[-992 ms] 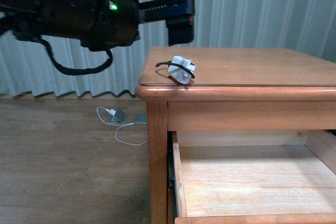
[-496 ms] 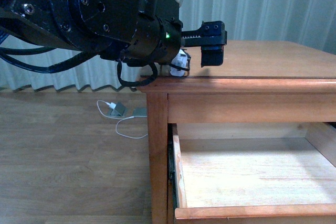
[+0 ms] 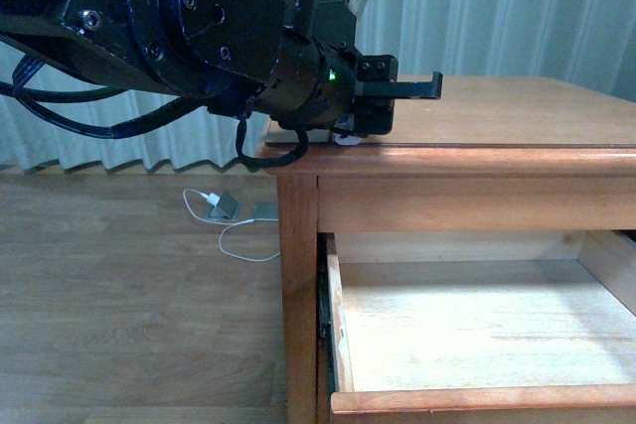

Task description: Put charger into drawer

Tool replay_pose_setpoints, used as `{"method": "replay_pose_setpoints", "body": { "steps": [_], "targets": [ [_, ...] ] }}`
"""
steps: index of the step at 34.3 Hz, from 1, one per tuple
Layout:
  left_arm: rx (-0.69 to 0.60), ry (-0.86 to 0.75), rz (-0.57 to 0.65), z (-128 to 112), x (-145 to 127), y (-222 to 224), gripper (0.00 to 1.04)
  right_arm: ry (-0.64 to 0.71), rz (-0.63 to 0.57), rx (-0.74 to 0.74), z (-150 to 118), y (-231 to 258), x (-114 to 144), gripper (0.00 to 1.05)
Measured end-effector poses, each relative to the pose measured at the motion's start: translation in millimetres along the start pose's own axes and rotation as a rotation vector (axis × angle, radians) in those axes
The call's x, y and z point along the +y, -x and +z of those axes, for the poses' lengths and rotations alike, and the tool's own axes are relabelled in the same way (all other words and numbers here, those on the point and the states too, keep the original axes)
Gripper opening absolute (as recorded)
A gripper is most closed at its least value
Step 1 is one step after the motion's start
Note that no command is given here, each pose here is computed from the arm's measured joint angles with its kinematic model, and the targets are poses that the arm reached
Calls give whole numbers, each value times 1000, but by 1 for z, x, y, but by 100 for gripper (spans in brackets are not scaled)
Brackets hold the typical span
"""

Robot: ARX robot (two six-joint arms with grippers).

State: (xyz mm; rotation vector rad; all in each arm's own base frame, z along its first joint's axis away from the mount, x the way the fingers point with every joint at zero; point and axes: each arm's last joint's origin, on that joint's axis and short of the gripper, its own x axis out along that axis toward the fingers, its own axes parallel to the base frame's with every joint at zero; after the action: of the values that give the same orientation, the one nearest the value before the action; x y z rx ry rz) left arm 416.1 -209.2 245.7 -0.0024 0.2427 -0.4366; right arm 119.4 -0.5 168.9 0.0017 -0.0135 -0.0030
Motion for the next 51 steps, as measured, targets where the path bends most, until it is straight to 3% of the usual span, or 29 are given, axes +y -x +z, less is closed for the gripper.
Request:
{"method": "replay_pose_setpoints", "body": {
  "steps": [3,12,22,30,31,41,46,51],
  "targets": [
    [-14,3,-25,0,-1,5,24,0,0,0,0,0,0,96],
    [-79,-66,-308,6,-32,47,23,0,0,0,0,0,0,96],
    [-47,-171,-495,-10,-63,58,23,0,0,0,0,0,0,96],
    [69,-206,-504,-41,-78,39,23,0,0,0,0,0,0,96],
    [197,-228,-448,-78,-89,4,23,0,0,0,0,0,0,96],
    [287,-269,-378,-109,-97,-17,23,0,0,0,0,0,0,96],
    [292,-276,-343,-114,-97,-20,44,0,0,0,0,0,0,96],
    [225,-269,-274,-99,-90,-15,69,0,0,0,0,0,0,96]
  ]
}}
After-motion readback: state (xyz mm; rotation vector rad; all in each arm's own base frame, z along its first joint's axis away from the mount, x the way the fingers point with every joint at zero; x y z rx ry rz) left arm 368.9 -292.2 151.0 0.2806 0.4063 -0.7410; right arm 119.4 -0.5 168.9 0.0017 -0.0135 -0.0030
